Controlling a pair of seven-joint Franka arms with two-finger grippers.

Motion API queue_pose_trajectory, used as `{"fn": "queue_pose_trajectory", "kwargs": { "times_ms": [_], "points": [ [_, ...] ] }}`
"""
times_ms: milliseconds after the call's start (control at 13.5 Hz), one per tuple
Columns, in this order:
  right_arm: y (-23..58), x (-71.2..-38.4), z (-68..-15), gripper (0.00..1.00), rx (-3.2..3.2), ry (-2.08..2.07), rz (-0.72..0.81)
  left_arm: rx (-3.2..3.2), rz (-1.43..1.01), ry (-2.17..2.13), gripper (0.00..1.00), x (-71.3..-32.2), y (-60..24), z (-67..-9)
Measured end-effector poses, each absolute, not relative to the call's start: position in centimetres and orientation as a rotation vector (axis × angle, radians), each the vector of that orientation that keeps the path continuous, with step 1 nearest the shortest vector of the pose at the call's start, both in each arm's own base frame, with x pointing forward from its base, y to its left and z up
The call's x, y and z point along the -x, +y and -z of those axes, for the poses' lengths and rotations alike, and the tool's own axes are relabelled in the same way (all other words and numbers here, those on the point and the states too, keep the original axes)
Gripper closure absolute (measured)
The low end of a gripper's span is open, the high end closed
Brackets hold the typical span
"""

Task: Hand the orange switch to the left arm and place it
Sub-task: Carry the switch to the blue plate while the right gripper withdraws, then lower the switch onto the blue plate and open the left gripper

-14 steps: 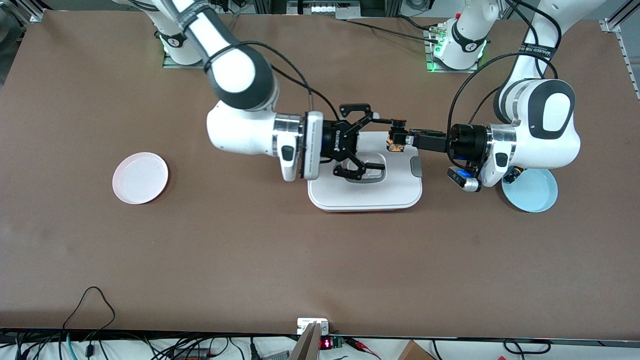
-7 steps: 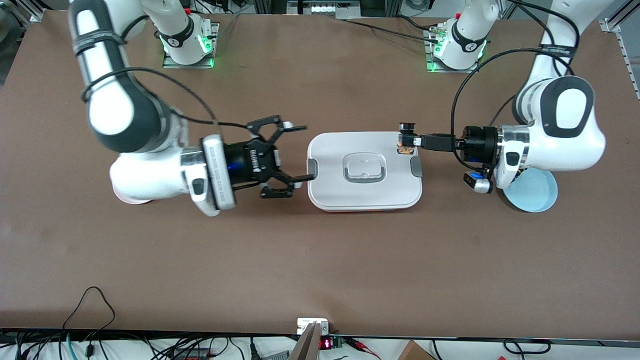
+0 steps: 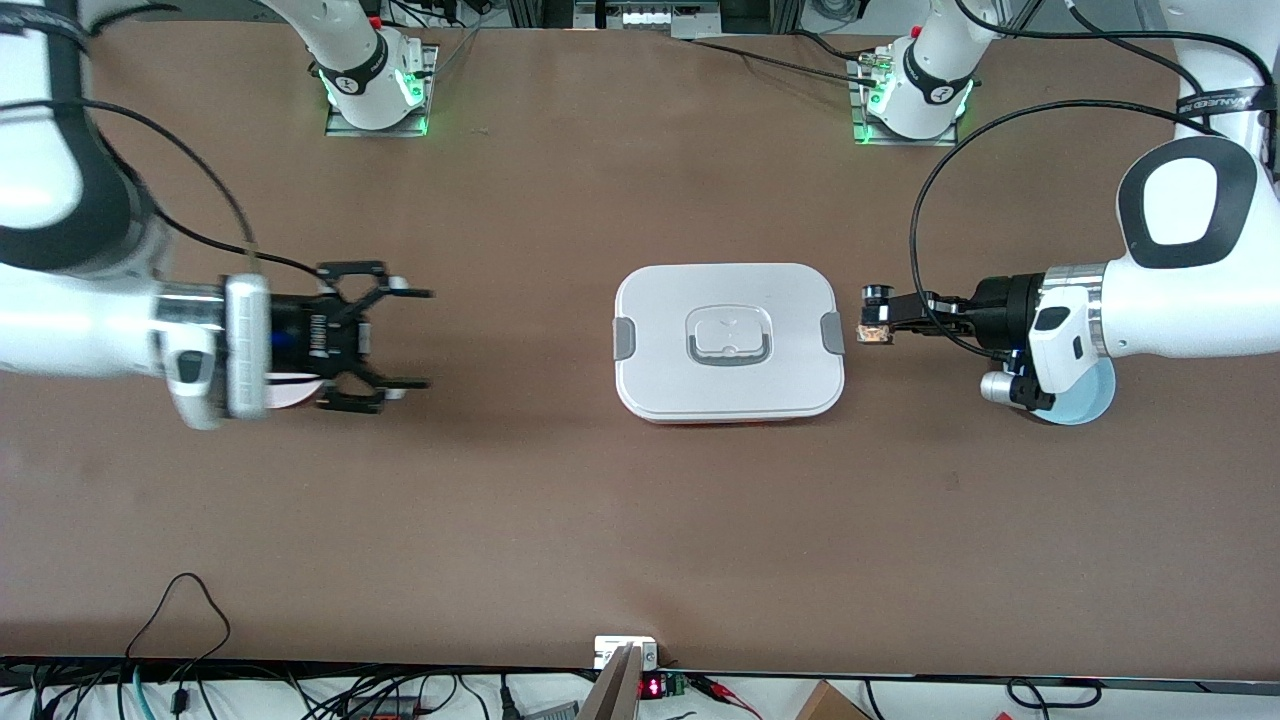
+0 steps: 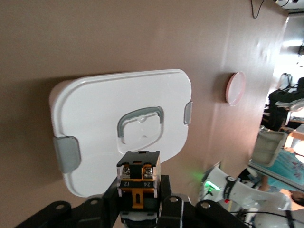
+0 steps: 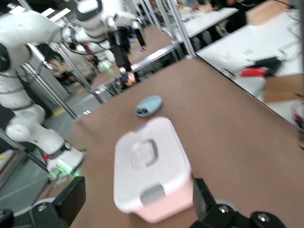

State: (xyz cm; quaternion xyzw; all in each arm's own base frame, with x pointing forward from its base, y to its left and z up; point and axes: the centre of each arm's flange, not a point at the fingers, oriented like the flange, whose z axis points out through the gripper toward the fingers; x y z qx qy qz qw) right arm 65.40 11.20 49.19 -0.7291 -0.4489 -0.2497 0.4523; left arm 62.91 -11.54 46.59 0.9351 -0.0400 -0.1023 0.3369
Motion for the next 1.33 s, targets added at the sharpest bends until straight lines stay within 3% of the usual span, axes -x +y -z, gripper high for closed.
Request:
{"fn": "queue_pose_trajectory", "kwargs": {
  "times_ms": [222,444,667,963,1333],
  "points": [
    [4.7,-62.5,-51.1,0.0,2.027,-1.253,0.532,-2.621,0.225,-0.441,0.65,-63.0,-9.4,-45.2],
    [3.1,-60.2,-52.9,0.0,2.295,-1.267,0.342,-2.748,0.256,-0.824,0.65,-63.2,-6.5,-43.6],
    [3.8,-58.4,-55.9,0.0,2.663,-1.053,0.155,-2.728,0.359,-1.19,0.65,-63.9,-1.5,-40.3],
    [4.8,-57.0,-58.0,0.0,2.977,-0.732,0.062,-2.617,0.458,-1.578,0.65,-64.9,7.6,-34.2],
    [3.6,-56.5,-57.5,0.0,3.123,-0.362,-0.036,-2.402,0.301,-1.906,0.65,-63.2,15.5,-26.7]
  ]
}}
